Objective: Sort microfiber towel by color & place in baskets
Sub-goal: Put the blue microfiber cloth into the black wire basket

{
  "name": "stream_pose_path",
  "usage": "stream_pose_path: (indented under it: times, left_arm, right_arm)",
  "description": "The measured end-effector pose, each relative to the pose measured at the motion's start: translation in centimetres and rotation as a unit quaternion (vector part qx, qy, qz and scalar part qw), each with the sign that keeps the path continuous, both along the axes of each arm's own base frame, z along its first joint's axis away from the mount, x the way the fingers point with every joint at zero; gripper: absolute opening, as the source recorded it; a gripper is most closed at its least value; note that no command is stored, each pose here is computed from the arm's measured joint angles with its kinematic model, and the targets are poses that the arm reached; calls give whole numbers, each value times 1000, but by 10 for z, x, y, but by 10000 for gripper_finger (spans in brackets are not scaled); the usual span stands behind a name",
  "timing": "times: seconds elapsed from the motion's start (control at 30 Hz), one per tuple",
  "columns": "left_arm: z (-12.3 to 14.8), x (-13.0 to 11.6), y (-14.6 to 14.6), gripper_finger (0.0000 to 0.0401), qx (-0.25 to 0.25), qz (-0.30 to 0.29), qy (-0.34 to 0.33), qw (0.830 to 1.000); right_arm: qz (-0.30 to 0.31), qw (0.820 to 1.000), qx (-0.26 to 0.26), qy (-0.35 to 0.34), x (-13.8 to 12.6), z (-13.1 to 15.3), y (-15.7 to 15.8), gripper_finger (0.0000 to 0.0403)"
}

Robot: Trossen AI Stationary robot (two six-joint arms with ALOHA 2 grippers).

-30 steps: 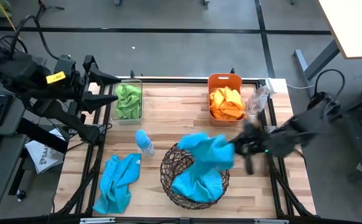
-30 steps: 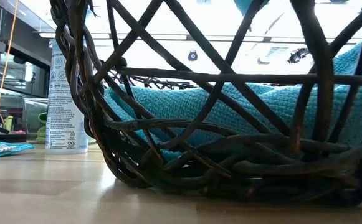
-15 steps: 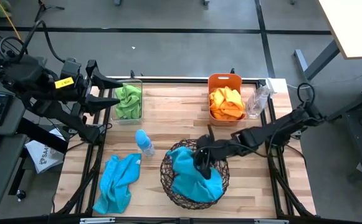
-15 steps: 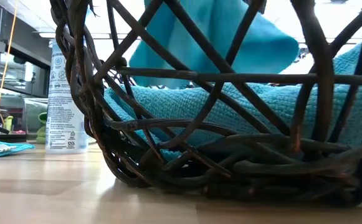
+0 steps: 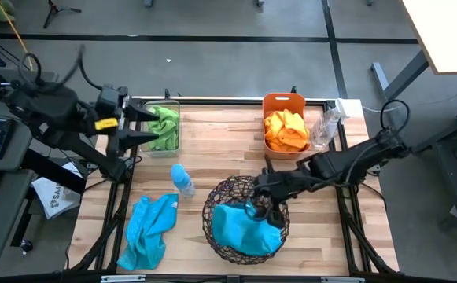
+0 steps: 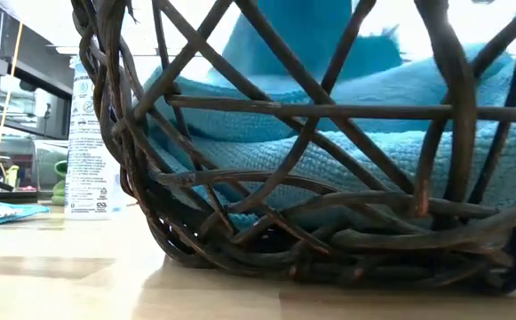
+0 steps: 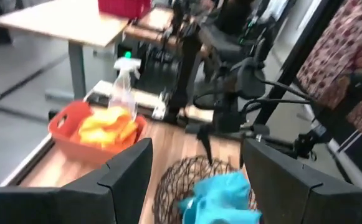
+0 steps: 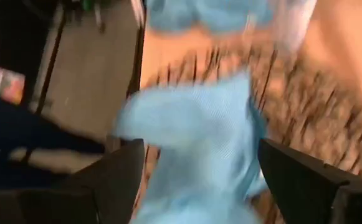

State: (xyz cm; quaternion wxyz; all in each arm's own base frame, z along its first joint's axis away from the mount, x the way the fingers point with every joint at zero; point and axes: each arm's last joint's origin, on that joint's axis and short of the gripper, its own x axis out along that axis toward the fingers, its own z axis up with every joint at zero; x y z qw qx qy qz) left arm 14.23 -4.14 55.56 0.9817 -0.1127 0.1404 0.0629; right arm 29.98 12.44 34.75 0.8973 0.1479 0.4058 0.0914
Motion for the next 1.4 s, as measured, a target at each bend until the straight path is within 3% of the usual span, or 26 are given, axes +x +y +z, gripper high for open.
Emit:
stream_pose_path:
  times: [0.17,0.27,0.4,0.47,0.57,0.67,0.8,0.87,0.93,1.03,1.2,1.3,1.4]
  left_arm:
    - [-19,10,-4,238,-38,26,88,995]
    - [-41,15,-11,238,-96,36,198,975]
    - [-64,37,-38,238,-149,-26,255,955]
    - [-81,41,-52,238,-158,-23,282,946]
    - [-126,40,-69,238,-132,55,364,921]
    - [-176,43,-93,238,-148,98,406,896]
    - [-232,46,-138,238,-245,6,427,870]
    - [-260,45,-159,238,-311,-44,439,842]
    - [-284,37,-173,238,-364,-57,456,810]
    - [-317,15,-177,238,-392,16,505,769]
    - [-350,-9,-169,238,-403,167,531,726]
    - [-359,-12,-164,238,-404,201,534,715]
    - [-368,-10,-162,238,-393,220,533,716]
  right_arm:
    - [8,992,-21,123,-9,-25,5,309]
    - [19,986,-54,155,-21,-31,14,309]
    - [21,974,-91,205,-50,-46,25,309]
    - [-1,970,-100,221,-67,-53,27,309]
    - [-48,965,-97,240,-94,-67,26,309]
    - [-101,962,-60,246,-118,-78,21,309]
    - [-147,961,-4,235,-135,-93,16,309]
    - [-158,962,21,223,-138,-98,14,309]
    - [-162,962,33,218,-140,-103,12,309]
    - [-164,963,46,208,-137,-107,11,309]
    - [-159,968,49,190,-131,-107,10,309]
    - [-169,967,48,185,-129,-107,7,309]
    - [-167,968,43,182,-127,-107,4,309]
